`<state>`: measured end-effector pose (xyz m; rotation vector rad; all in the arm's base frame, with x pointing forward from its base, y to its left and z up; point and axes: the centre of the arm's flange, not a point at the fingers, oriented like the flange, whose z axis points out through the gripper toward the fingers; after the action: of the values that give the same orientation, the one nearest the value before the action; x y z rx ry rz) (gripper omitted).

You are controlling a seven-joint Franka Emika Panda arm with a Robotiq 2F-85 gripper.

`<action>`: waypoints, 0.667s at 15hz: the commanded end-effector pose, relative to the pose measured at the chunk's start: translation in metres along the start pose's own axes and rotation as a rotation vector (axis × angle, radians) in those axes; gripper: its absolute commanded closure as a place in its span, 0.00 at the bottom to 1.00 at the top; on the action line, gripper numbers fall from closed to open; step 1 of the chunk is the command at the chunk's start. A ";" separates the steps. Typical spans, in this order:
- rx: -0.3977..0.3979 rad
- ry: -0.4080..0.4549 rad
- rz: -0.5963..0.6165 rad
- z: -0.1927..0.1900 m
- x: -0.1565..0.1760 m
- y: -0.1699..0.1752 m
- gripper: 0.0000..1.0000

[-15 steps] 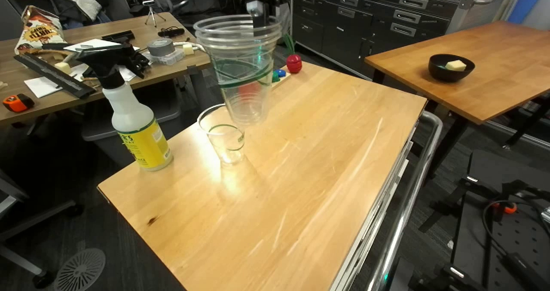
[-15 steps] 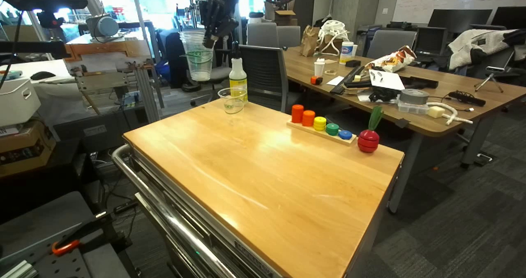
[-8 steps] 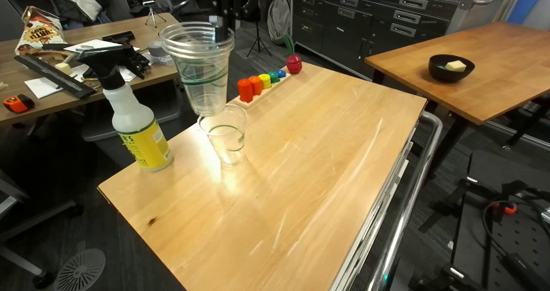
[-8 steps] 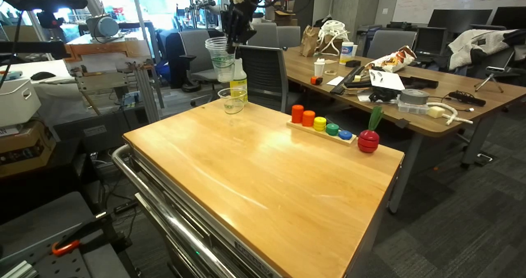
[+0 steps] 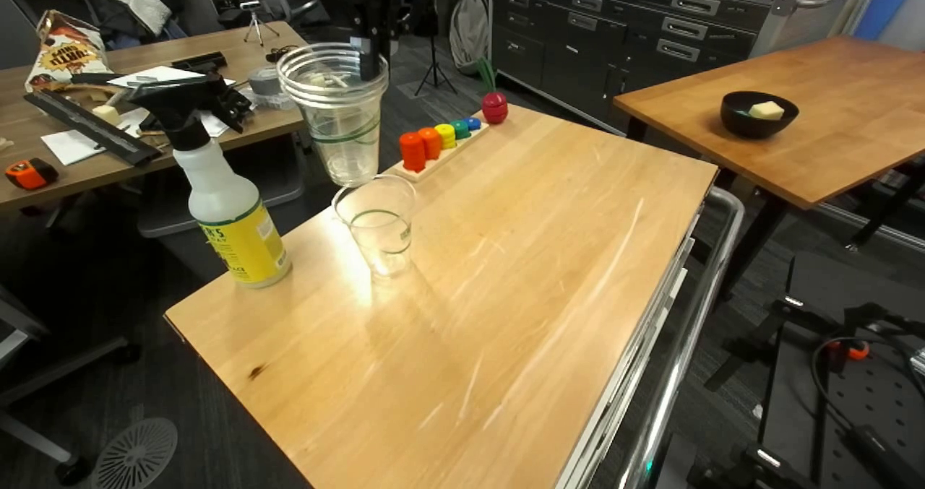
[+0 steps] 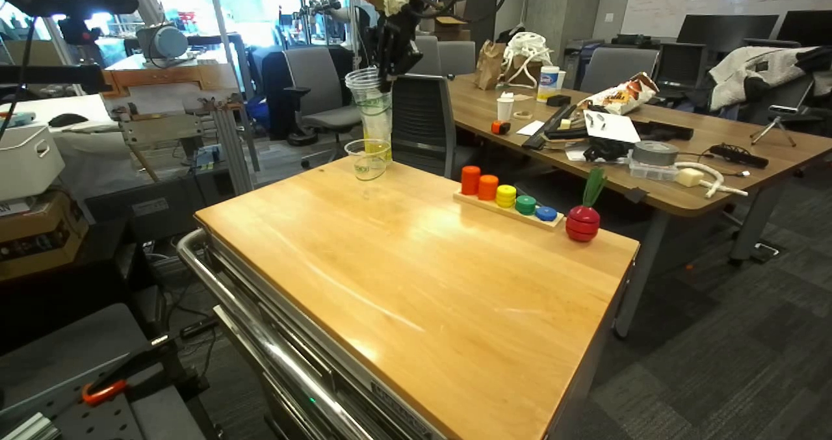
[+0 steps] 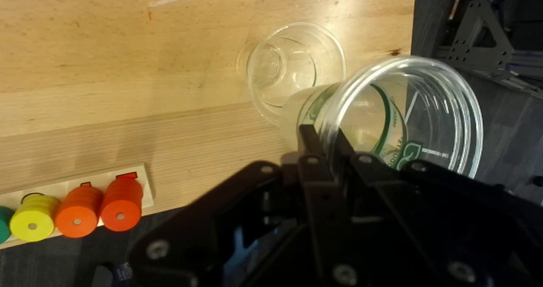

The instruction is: Stack the cups together

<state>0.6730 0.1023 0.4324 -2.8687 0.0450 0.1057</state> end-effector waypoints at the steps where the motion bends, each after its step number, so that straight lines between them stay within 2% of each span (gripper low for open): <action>1: -0.053 0.012 0.005 -0.011 0.002 -0.002 0.95; 10: -0.079 -0.090 -0.004 0.022 0.002 0.004 0.95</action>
<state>0.6686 0.1000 0.4140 -2.9215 0.0244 0.2037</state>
